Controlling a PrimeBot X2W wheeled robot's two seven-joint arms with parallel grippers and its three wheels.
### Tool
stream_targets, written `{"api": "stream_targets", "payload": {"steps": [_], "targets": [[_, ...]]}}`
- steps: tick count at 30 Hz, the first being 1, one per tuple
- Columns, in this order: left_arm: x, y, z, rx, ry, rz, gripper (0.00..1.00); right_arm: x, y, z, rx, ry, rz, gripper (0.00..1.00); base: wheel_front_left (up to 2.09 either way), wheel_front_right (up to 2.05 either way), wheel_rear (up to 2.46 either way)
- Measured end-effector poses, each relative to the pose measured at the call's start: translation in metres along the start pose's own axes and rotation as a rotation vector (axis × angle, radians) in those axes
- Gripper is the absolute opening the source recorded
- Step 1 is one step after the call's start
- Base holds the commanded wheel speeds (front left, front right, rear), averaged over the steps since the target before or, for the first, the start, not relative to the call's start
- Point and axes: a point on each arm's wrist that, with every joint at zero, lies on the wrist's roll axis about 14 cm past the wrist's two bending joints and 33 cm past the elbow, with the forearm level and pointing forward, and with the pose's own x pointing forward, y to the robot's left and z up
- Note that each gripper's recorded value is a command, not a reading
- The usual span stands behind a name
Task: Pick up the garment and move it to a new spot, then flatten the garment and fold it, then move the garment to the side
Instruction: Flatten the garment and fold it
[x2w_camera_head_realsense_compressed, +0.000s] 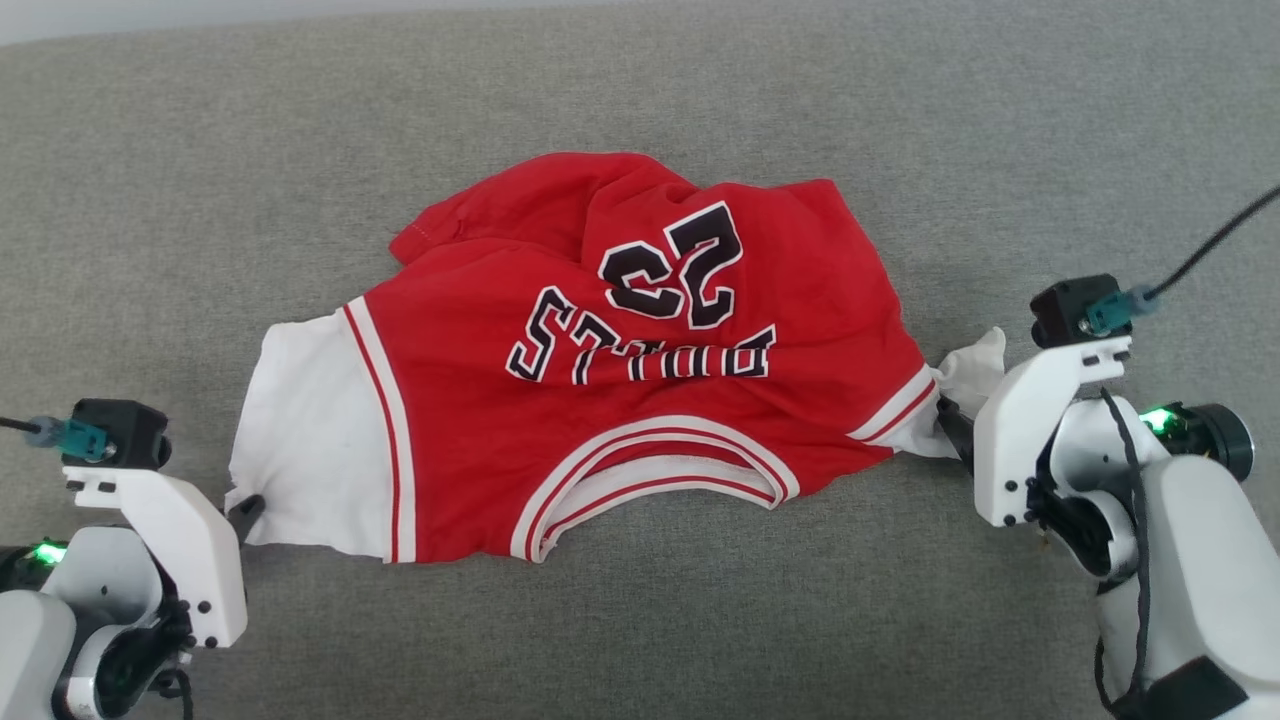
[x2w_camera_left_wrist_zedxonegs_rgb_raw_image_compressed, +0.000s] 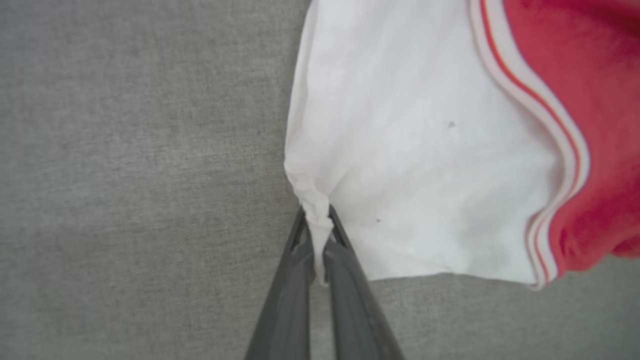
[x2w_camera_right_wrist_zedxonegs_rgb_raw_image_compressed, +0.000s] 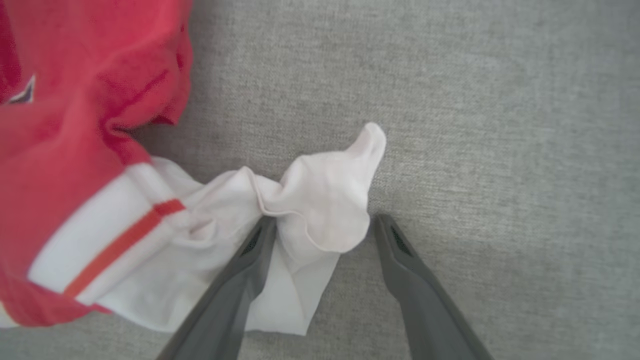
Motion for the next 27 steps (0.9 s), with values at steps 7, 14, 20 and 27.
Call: {"api": "stream_targets", "payload": {"steps": [7,14,20,27], "targets": [[-0.001,-0.004,0.004,0.007,-0.021,-0.015,0.0,0.005,0.017,-0.003,-0.028,0.091,0.068,0.0,0.0,0.0,0.0],[-0.013,-0.009,0.033,0.028,-0.089,-0.05,0.0,-0.015,0.039,0.017,-0.017,0.087,0.182,0.0,0.0,0.0,0.0],[-0.058,-0.025,0.099,0.099,-0.226,-0.115,0.0,-0.061,0.06,0.084,-0.026,-0.082,0.303,0.0,0.0,0.0,0.0],[-0.118,-0.024,0.171,0.176,-0.39,-0.071,0.0,-0.115,0.078,0.158,-0.077,-0.291,0.373,0.0,0.0,0.0,0.0]]}}
